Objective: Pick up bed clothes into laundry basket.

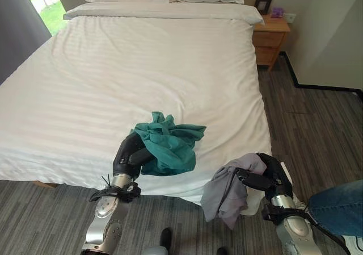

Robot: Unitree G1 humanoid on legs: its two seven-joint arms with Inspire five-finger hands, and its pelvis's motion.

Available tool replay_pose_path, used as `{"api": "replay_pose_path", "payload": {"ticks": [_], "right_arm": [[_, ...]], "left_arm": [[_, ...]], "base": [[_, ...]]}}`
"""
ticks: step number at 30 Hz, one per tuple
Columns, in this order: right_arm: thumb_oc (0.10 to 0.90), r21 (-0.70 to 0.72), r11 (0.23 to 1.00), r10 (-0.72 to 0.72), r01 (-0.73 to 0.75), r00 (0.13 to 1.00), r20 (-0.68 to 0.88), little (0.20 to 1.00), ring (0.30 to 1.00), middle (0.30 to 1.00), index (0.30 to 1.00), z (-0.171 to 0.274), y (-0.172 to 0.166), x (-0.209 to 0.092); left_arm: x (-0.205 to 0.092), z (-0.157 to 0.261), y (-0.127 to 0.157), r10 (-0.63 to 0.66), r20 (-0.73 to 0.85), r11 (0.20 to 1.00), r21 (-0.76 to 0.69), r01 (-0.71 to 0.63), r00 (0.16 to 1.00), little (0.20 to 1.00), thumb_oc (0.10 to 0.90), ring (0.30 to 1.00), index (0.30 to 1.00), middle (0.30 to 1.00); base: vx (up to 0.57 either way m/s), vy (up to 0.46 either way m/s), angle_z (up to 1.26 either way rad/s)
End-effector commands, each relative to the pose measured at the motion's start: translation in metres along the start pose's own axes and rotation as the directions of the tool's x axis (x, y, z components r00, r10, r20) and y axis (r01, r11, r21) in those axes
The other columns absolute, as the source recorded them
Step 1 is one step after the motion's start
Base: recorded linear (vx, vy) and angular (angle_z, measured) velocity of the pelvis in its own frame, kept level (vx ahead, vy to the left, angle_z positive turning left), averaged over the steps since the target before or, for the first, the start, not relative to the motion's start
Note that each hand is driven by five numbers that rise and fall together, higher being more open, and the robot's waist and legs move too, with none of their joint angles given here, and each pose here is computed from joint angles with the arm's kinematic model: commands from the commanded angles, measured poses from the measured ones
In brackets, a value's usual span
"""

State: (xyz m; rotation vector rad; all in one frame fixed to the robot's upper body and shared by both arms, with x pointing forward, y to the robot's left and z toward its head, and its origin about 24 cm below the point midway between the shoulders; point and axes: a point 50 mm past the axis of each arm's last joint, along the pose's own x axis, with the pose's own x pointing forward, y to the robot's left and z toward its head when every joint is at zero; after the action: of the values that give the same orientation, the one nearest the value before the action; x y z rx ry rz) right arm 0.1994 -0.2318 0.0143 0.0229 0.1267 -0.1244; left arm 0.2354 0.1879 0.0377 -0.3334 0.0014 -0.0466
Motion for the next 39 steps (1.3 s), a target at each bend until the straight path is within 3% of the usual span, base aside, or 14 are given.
{"api": "replay_pose_path", "payload": {"ticks": [1,4,10,13,18,22,26,29,35,39], "right_arm": [[0.4,0.018,0.999,0.036,-0.045,0.943,0.332,0.3,0.3,0.3,0.3,0.064,0.006,0.018],[0.4,0.005,0.999,0.038,-0.043,0.936,0.35,0.3,0.3,0.3,0.3,0.068,0.005,0.018],[0.4,0.003,1.0,0.001,-0.002,0.921,0.388,0.3,0.3,0.3,0.3,0.075,-0.003,0.01],[0.4,0.077,0.997,-0.055,0.024,0.905,0.422,0.3,0.3,0.3,0.3,0.078,-0.002,0.005],[0.4,0.083,0.996,-0.076,0.046,0.908,0.413,0.3,0.3,0.3,0.3,0.076,-0.004,0.009],[0.4,0.132,0.99,-0.097,0.048,0.912,0.398,0.3,0.3,0.3,0.3,0.072,-0.005,0.012],[0.4,0.015,0.992,0.103,-0.122,0.888,0.449,0.3,0.3,0.3,0.3,0.092,0.02,0.027],[0.4,-0.018,0.985,0.164,-0.173,0.882,0.441,0.3,0.3,0.3,0.3,0.094,0.028,0.039],[0.4,-0.034,0.994,0.112,-0.108,0.901,0.419,0.3,0.3,0.3,0.3,0.087,0.013,0.032],[0.4,0.08,0.987,0.1,-0.142,0.915,0.39,0.3,0.3,0.3,0.3,0.076,0.024,0.033]], "left_arm": [[0.014,0.054,-0.006,-0.097,0.25,0.99,0.122,0.068,0.963,0.3,0.4,0.3,0.3,0.3],[0.021,0.067,-0.011,-0.123,0.297,0.986,0.141,0.084,0.947,0.3,0.4,0.3,0.3,0.3],[0.052,0.101,-0.049,-0.266,0.405,0.96,0.198,0.201,0.875,0.3,0.4,0.3,0.3,0.3],[0.053,0.11,-0.035,-0.185,0.439,0.98,0.148,0.133,0.879,0.3,0.4,0.3,0.3,0.3],[0.044,0.113,-0.022,-0.118,0.473,0.993,0.085,0.087,0.873,0.3,0.4,0.3,0.3,0.3],[0.021,0.09,0.008,0.023,0.416,0.999,0.034,-0.041,0.909,0.3,0.4,0.3,0.3,0.3],[0.0,0.076,0.032,0.114,0.382,0.988,0.055,-0.146,0.917,0.3,0.4,0.3,0.3,0.3],[-0.021,0.058,0.044,0.194,0.334,0.977,0.017,-0.212,0.923,0.3,0.4,0.3,0.3,0.3],[-0.015,0.058,0.037,0.146,0.328,0.986,0.027,-0.164,0.933,0.3,0.4,0.3,0.3,0.3],[0.001,0.074,0.02,0.08,0.402,0.996,0.006,-0.09,0.912,0.3,0.4,0.3,0.3,0.3]], "base": [[-0.08,0.047,-0.08],[-0.06,0.057,-0.46],[-0.1,0.135,-1.12],[-0.09,0.056,-1.99],[-0.16,0.042,-1.9],[-0.07,-0.39,-2.51],[0.12,-0.165,-1.55],[0.07,-0.124,-2.55],[0.12,0.1,-0.41],[0.01,0.147,0.1]]}}
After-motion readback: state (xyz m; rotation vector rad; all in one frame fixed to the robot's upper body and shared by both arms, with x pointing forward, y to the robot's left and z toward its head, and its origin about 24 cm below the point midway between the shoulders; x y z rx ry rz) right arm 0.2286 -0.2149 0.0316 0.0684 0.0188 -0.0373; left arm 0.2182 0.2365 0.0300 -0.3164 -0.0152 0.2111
